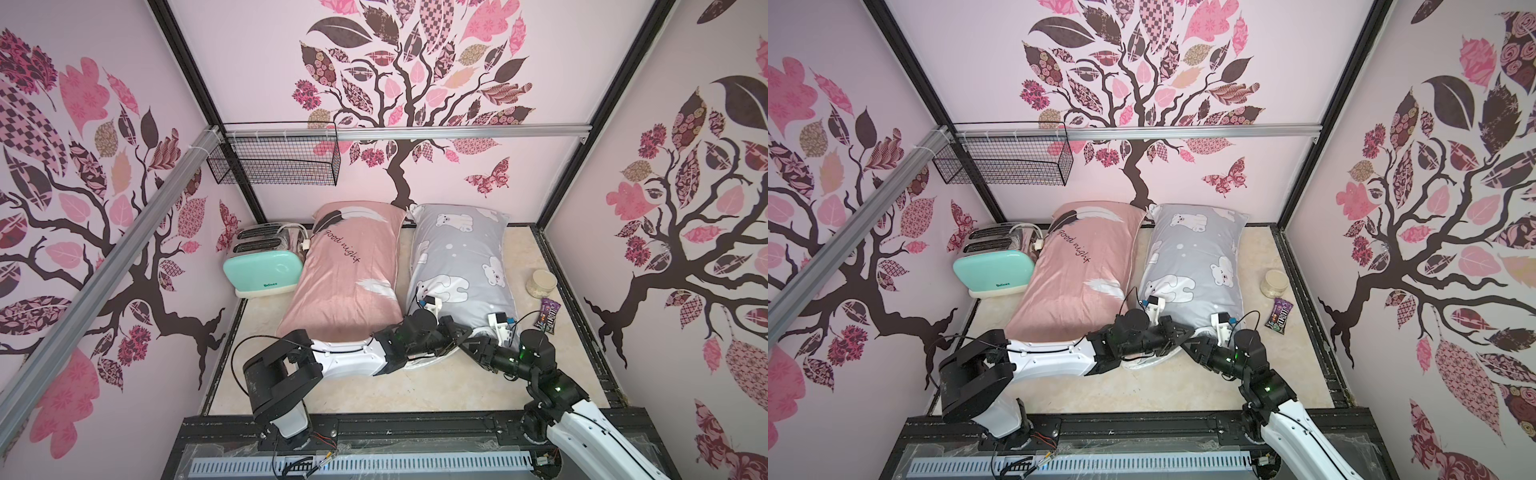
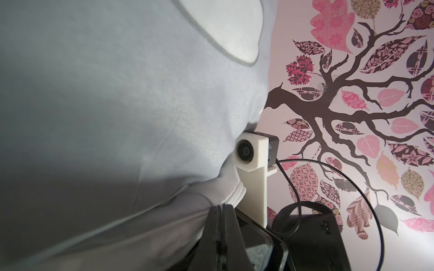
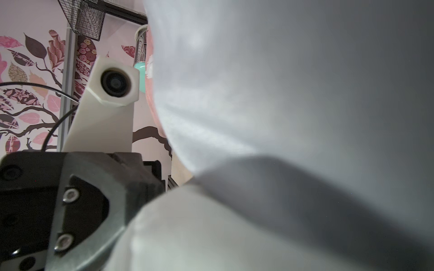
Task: Zip up pillowcases
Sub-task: Adjust the pillowcase at the center of the board.
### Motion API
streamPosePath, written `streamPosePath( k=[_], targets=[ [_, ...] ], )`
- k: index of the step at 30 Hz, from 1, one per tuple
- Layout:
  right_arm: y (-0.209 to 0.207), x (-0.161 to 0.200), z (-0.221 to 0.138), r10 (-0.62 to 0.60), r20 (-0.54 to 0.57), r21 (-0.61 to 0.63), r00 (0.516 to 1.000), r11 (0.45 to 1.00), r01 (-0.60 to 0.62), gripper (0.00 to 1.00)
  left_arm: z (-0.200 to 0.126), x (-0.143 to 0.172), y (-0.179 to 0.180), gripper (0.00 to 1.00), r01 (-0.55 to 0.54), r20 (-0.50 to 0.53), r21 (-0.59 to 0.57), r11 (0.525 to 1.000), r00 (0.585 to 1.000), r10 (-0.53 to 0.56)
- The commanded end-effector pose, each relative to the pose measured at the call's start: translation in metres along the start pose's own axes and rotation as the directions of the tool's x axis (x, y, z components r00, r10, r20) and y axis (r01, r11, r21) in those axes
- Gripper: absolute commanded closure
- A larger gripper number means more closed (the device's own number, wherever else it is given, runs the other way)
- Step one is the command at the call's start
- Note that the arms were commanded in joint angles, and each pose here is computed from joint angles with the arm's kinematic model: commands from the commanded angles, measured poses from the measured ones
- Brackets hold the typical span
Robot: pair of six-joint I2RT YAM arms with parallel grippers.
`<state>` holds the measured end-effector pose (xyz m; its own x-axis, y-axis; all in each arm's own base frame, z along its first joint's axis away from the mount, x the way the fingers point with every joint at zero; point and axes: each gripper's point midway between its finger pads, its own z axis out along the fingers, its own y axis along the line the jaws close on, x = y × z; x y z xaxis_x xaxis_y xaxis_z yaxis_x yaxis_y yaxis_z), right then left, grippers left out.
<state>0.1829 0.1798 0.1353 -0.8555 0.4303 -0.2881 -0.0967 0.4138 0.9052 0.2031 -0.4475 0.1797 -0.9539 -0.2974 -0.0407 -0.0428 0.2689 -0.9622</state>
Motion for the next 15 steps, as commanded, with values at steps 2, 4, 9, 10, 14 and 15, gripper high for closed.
streamPosePath(
  k=[2,4,9,10,14,15],
  targets=[
    [0.011,-0.011,0.003,-0.008,0.068,-0.06,0.998,0.998,0.012,0.6,-0.002,0.004,-0.042,1.0,-0.012,-0.012,0.114,0.993,1.0,0.014],
    [0.012,-0.014,0.003,-0.007,0.08,-0.059,0.997,0.998,0.012,0.7,-0.002,0.005,-0.04,1.0,-0.01,-0.012,0.107,0.994,1.0,0.012],
    [0.006,-0.012,0.001,-0.014,0.079,-0.03,0.997,0.999,0.016,0.92,-0.003,0.004,-0.043,1.0,-0.011,-0.004,0.117,0.993,1.0,0.011],
    [0.003,-0.011,0.001,-0.013,0.083,-0.024,0.996,1.0,0.015,0.95,-0.002,0.004,-0.044,1.0,-0.01,-0.006,0.12,0.993,1.0,0.011],
    [-0.002,-0.009,0.002,0.007,0.083,-0.03,0.997,1.0,-0.005,1.0,-0.001,0.007,-0.047,1.0,-0.001,-0.014,0.127,0.992,1.0,0.003],
    [-0.001,-0.009,0.002,0.009,0.081,-0.035,0.997,0.999,-0.006,1.0,0.0,0.008,-0.049,1.0,0.002,-0.015,0.133,0.991,1.0,0.0]
  ],
)
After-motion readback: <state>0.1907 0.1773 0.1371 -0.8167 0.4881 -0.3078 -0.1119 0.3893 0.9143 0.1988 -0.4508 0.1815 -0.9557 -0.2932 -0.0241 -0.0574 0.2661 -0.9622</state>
